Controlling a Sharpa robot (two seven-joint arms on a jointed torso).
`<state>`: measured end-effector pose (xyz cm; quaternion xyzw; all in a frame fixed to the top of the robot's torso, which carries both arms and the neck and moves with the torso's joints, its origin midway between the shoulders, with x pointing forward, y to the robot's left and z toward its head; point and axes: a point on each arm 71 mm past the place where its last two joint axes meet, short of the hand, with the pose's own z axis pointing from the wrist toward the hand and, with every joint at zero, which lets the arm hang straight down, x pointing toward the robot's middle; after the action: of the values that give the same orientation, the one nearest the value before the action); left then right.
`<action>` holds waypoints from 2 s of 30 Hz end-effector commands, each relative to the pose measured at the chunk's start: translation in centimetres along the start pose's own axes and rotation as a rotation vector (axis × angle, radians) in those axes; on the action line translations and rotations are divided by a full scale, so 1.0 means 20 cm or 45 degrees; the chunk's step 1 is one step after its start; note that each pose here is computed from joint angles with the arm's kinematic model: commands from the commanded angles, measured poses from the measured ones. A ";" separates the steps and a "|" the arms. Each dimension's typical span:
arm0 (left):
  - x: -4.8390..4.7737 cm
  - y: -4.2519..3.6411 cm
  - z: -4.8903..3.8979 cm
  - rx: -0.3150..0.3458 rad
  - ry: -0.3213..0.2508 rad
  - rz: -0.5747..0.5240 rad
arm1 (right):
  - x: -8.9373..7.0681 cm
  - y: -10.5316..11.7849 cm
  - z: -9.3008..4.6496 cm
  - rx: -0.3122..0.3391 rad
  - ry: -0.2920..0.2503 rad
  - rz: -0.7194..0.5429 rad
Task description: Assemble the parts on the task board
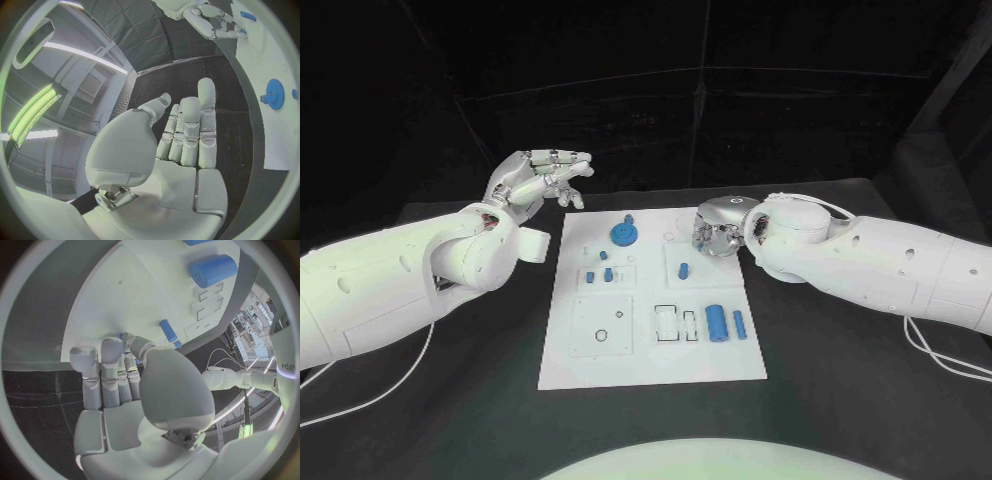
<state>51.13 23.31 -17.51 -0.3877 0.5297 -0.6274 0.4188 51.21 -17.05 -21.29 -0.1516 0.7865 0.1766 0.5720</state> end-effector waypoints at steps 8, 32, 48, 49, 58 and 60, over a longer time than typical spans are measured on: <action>0.003 0.000 0.004 -0.007 -0.008 -0.001 | -0.02 0.00 -0.01 0.027 -0.069 -0.047; 0.005 0.007 0.010 -0.021 -0.010 0.000 | -0.06 0.03 -0.13 -0.016 -0.213 0.013; 0.006 0.007 0.012 -0.023 -0.010 0.001 | -0.11 0.27 -0.26 -0.211 -0.262 0.127; 0.005 0.007 0.011 -0.023 -0.009 0.000 | -0.11 0.29 -0.26 -0.227 -0.259 0.132; 0.007 0.006 0.012 -0.021 -0.006 -0.001 | -0.11 0.45 -0.23 -0.334 -0.217 0.150; 0.008 0.007 0.013 -0.021 -0.006 -0.001 | -0.11 0.49 -0.21 -0.355 -0.209 0.152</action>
<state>51.30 23.14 -17.72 -0.3938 0.5359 -0.6193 0.4174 44.04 -10.45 -17.11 -0.1638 0.7119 0.3189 0.6039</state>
